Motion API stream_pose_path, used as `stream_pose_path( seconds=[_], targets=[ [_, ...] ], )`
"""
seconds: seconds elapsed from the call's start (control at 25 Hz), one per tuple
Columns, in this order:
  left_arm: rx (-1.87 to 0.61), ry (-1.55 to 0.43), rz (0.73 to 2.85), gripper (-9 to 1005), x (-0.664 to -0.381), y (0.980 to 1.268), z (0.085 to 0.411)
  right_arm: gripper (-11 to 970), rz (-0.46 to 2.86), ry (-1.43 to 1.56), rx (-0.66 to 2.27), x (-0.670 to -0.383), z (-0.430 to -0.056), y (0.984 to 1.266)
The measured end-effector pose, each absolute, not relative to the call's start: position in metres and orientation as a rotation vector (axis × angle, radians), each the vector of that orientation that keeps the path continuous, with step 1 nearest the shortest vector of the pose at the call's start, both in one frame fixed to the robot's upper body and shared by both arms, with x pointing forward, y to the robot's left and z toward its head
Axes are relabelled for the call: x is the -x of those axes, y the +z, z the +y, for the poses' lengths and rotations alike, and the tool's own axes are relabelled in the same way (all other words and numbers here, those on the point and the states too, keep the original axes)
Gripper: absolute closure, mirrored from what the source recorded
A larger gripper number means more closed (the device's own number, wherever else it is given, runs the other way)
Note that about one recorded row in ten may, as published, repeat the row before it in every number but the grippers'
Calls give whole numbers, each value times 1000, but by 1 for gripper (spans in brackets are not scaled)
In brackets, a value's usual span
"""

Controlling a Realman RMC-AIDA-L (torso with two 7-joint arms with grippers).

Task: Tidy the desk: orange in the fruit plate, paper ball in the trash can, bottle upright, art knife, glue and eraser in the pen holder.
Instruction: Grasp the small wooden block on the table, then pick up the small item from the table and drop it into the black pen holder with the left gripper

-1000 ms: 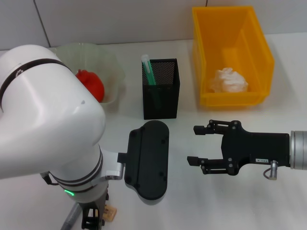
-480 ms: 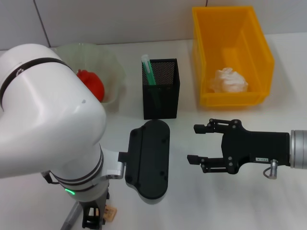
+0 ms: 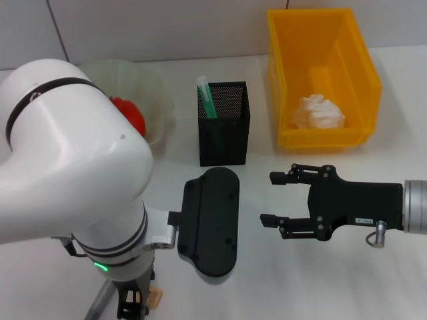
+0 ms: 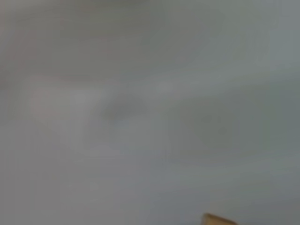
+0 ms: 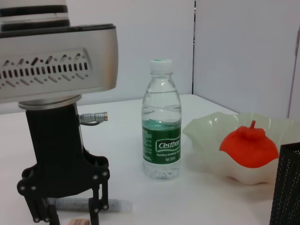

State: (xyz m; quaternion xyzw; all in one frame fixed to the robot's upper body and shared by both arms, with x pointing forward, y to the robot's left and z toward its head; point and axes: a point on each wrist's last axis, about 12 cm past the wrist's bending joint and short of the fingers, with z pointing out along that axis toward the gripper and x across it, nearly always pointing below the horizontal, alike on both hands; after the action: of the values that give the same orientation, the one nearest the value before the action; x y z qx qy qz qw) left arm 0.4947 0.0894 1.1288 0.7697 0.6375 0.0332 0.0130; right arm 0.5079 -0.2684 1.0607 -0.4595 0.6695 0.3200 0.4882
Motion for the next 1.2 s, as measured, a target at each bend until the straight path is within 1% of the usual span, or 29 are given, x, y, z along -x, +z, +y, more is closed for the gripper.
stream_pose_path(
  seconds=[0.6,0.84,0.92,1.2],
  targets=[
    [-2419,90,1982,496,-495,1128,86,197,1626,775,1117,-509,-269,1061],
    [-2413,94,1990,657,-496,1127,86,197,1625,771,1113,-509,-270,1062],
    [-2410,94,1988,690,-496,1127,85,197,1625,770,1113,-509,-270,1062],
    [-2392,91,1996,706,-497,1128,85,197,1626,770,1111,-509,-270,1061]
  ],
)
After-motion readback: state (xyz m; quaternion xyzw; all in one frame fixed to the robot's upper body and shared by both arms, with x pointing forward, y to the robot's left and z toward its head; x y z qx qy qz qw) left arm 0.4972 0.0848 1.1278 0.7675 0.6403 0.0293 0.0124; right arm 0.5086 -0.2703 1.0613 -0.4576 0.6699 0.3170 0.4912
